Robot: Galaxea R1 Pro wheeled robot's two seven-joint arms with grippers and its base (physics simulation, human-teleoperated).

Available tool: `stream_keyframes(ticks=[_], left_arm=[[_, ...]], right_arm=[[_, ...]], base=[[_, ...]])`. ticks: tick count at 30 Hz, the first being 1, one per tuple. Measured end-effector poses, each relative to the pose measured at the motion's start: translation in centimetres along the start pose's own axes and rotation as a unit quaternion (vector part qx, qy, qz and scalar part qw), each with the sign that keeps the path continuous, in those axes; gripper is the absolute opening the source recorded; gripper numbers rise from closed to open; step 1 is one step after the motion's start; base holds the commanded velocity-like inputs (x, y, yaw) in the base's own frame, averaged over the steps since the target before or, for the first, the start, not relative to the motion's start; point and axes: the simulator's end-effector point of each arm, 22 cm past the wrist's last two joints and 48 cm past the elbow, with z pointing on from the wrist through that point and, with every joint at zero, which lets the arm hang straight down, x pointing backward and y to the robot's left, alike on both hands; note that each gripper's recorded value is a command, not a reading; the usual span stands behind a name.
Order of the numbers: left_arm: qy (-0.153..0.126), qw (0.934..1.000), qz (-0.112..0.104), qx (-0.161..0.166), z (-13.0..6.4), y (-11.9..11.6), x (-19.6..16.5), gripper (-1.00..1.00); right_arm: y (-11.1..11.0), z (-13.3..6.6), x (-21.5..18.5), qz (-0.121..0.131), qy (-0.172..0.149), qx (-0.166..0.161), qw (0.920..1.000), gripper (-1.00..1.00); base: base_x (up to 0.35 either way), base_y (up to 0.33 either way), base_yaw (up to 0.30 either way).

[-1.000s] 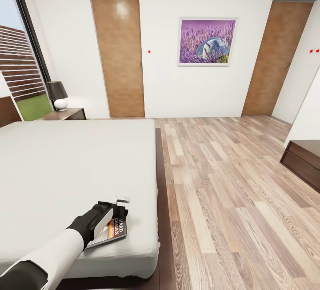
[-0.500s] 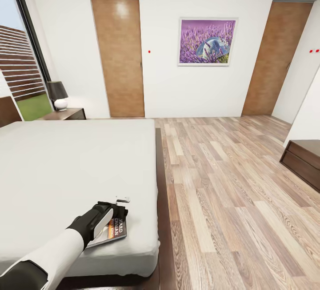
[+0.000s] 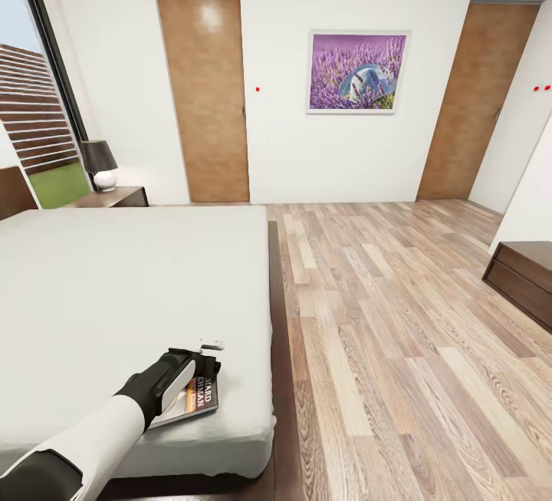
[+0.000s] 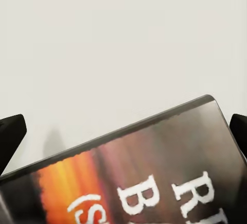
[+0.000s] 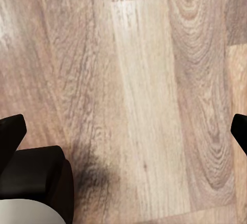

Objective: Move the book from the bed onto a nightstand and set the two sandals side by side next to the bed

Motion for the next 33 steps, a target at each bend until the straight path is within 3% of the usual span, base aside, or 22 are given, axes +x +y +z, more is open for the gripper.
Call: stream_keyframes(ticks=[33], left_arm=[[-0.001,1.0,0.002,-0.001,0.01,0.04,-0.05,1.0]], right_arm=[[0.0,0.0,0.0,0.0,0.0,0.0,1.0,1.0]], base=[[-0.011,0.0,0.0]])
